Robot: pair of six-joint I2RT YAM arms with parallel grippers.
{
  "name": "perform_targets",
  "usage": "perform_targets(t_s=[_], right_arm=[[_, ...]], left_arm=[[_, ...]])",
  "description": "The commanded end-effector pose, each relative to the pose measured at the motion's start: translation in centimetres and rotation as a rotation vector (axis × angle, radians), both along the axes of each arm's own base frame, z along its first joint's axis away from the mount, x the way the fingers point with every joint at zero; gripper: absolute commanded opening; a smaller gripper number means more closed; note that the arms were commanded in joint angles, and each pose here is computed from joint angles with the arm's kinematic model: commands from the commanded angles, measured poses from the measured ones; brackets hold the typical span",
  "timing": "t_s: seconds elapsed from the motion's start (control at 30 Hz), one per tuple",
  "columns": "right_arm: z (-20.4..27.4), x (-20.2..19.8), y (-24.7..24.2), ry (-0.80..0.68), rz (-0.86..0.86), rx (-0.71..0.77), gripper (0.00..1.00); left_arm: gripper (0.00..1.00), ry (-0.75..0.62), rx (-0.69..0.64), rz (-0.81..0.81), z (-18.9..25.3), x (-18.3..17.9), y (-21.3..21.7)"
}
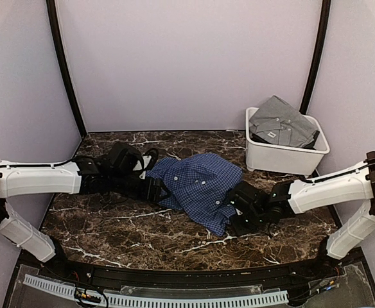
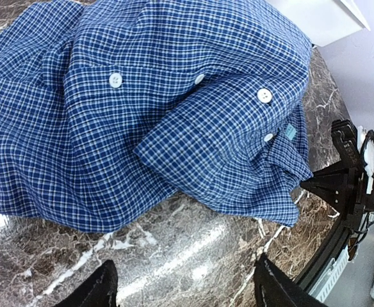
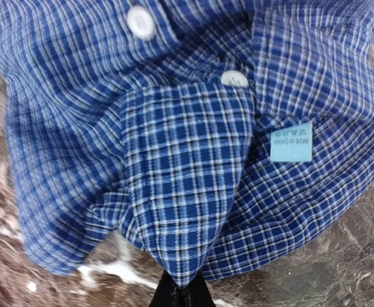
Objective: Fold and stack the long sleeve shirts
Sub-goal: Pick up the crumpled shirt from the center of the board, then pass from the right arm to the left
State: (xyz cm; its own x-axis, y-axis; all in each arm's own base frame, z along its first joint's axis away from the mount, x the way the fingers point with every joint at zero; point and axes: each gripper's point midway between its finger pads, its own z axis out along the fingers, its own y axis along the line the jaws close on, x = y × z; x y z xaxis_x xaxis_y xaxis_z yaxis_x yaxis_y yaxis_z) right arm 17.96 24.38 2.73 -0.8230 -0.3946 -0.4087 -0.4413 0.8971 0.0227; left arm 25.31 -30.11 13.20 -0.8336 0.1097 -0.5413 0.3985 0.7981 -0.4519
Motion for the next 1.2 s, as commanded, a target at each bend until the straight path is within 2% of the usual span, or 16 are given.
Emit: perform_targets(t_s=[0.0,0.27,0.47,0.77,0.83,0.93,1.17], right_arm=[[6.2,2.8,5.0,-0.119,0.043,0.101,0.00],[17.0,7.8,11.8,-0.268,0.086,0.197,0.00],[21.4,10.5,16.0,-0.326,0.106,0.298,0.00],[25.3,12.7,16.8,-0.384,0.093,0.369,0.00],[25.4,13.2,16.5,-0.387,0.084,0.367,0.00],[25.4,13.7,16.1,-0.388,0.074,0.363,0.00],[26.6,14.3,16.1,-0.413,0.080,0.381,0.00]], left_arm=[[0.70,-0.114,-0.048,-0.088,3.1,0.4,-1.6],[0.70,-0.257,-0.141,-0.210,6.7,0.2,-3.4],[0.76,-0.327,-0.175,-0.196,8.6,1.5,-4.5],[0.78,-0.356,-0.151,-0.104,9.2,3.7,-4.6],[0.81,-0.355,-0.184,-0.125,10.1,3.4,-5.1],[0.92,-0.412,-0.249,-0.123,12.8,3.1,-4.9],[0.96,-0.437,-0.199,-0.108,13.5,4.0,-4.9]])
